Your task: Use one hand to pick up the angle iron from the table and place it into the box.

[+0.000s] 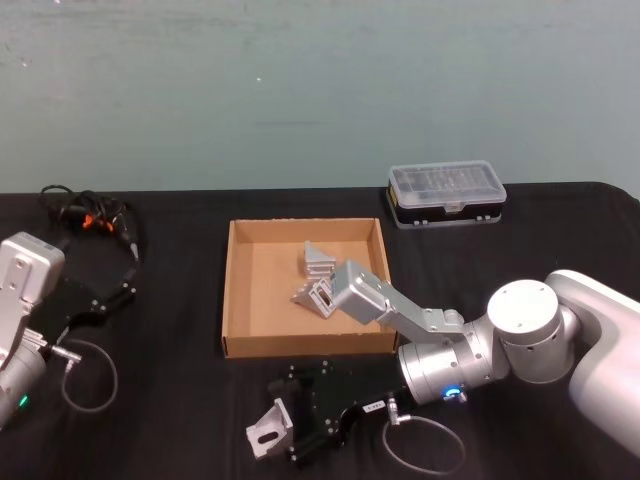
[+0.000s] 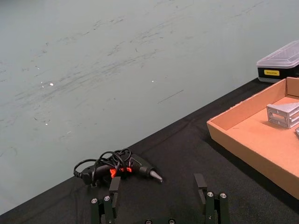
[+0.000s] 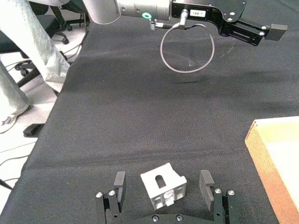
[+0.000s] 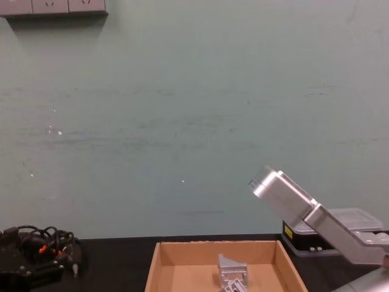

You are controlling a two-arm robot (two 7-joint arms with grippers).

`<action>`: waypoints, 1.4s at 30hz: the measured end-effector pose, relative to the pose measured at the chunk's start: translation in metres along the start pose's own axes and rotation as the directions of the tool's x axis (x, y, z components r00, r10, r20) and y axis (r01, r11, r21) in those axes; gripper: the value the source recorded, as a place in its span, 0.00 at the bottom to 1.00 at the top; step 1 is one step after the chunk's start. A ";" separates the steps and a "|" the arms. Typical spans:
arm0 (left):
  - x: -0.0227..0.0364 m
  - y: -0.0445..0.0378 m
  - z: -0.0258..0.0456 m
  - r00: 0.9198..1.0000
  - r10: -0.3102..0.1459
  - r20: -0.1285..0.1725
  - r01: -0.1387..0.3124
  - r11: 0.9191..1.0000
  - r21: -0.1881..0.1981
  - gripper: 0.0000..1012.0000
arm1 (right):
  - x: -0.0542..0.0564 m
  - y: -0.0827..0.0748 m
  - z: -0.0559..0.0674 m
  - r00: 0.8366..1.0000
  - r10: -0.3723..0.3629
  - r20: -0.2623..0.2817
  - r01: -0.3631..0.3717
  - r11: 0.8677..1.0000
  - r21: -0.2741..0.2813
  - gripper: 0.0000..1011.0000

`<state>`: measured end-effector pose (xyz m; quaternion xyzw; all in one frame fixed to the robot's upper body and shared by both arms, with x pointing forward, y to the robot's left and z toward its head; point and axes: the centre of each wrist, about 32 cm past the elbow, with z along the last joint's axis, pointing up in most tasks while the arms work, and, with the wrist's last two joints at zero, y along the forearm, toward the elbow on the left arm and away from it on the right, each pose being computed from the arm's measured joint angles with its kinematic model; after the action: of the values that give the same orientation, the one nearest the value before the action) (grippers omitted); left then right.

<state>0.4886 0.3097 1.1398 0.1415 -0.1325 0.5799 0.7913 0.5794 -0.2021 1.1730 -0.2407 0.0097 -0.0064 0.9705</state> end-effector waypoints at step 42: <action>0.0000 0.0000 0.0000 1.000 0.000 0.000 0.000 1.000 0.000 0.99 | 0.003 0.007 -0.002 1.000 0.003 -0.011 -0.003 1.000 0.004 0.52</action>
<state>0.4886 0.3097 1.1398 0.1414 -0.1325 0.5799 0.7913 0.5826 -0.1968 1.1683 -0.2387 0.0153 -0.0062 0.9709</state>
